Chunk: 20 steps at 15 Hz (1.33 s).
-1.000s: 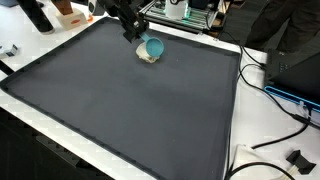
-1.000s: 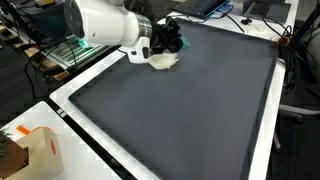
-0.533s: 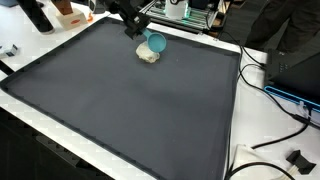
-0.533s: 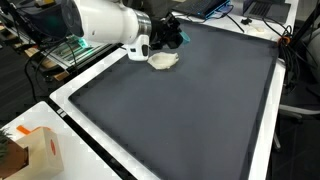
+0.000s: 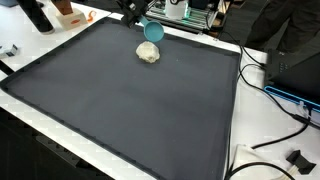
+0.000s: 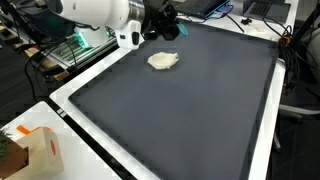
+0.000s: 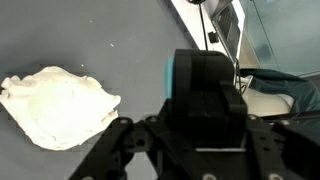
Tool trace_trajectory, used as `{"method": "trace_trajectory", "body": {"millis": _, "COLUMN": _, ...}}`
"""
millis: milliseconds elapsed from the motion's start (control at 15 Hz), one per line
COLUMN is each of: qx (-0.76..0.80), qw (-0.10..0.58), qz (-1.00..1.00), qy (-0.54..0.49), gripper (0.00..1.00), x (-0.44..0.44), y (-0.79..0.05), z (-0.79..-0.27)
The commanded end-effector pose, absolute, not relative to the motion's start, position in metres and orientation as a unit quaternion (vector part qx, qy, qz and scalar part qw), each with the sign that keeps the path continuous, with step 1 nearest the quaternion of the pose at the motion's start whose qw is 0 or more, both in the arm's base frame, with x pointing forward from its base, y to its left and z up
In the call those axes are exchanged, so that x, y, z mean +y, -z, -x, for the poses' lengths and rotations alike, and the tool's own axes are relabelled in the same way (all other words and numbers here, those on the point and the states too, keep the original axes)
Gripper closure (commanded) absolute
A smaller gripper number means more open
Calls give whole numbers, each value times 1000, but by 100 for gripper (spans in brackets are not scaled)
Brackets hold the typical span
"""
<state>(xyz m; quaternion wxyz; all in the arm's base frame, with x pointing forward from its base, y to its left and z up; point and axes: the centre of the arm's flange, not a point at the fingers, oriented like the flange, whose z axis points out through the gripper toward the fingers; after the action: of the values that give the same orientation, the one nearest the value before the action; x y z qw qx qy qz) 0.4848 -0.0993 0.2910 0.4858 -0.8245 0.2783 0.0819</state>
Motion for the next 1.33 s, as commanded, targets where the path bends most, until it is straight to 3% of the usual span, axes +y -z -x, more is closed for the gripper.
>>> {"method": "trace_trajectory", "body": {"millis": 0, "qx": 308, "qw": 476, "qz": 818, "qy": -93, "gripper": 75, "x": -99, "y": -329, "z": -460}}
{"method": "trace_trajectory", "body": {"millis": 333, "qx": 350, "qw": 454, "qz": 814, "qy": -94, "gripper": 75, "x": -87, "y": -372, "z": -449}}
{"method": "trace_trajectory", "body": {"millis": 1267, "qx": 510, "qw": 265, "qz": 818, "qy": -26, "gripper": 75, "x": -39, "y": -462, "z": -439}}
